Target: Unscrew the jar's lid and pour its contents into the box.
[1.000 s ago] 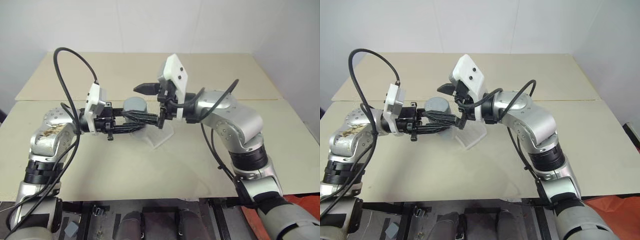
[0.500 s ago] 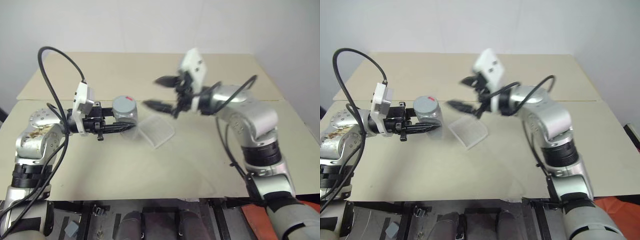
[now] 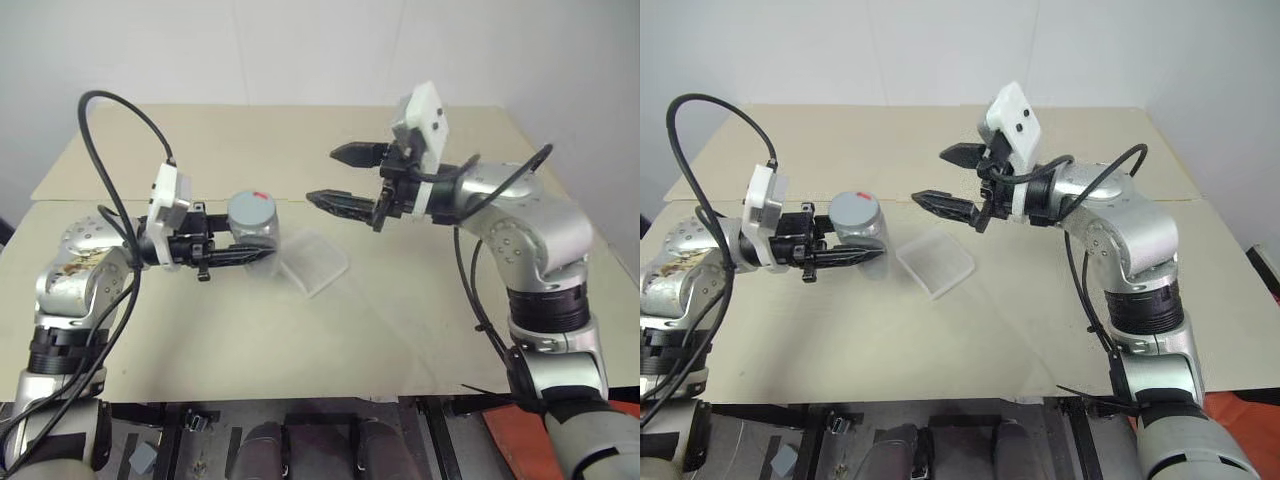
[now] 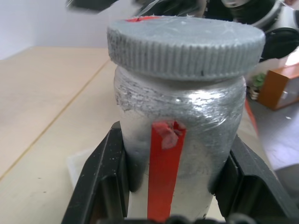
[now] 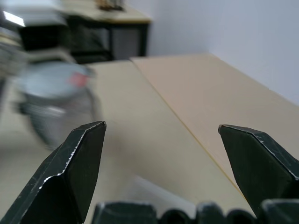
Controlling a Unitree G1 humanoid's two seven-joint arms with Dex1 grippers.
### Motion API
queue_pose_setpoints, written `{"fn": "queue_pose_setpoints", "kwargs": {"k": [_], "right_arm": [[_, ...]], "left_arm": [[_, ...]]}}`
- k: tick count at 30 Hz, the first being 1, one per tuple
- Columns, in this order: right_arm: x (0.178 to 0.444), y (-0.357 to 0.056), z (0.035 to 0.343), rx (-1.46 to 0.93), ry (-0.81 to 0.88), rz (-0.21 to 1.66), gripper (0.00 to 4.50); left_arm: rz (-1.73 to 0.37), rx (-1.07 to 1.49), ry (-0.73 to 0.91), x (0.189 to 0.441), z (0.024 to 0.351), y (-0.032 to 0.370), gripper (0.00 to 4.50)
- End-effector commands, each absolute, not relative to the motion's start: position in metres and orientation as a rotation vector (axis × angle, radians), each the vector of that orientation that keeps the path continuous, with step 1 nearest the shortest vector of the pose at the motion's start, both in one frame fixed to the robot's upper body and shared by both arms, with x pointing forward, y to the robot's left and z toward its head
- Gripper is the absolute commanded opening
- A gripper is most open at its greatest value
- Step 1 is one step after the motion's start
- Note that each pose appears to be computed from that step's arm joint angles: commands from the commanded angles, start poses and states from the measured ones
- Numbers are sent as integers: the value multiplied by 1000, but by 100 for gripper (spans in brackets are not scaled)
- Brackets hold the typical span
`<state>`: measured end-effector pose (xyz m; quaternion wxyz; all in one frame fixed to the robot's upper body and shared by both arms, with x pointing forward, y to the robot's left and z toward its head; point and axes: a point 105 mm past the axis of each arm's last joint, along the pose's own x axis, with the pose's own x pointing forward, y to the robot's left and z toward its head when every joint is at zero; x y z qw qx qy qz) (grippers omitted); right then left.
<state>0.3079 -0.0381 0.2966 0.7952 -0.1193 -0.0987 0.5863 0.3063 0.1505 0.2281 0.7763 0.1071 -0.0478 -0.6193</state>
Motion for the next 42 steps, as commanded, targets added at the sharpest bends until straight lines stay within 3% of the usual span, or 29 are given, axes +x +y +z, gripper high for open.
{"fn": "queue_pose_setpoints", "kwargs": {"k": [1,18,42], "right_arm": [[287,-24,309,-265,-281,1342,448],[300,21,302,-237,-267,1368,448],[322,-20,297,-238,-227,1246,448]], "left_arm": [[-1352,251,-164,310,238,142,193],[-1397,254,-197,306,243,134,193],[-1378,268,-183,303,244,143,193]]}}
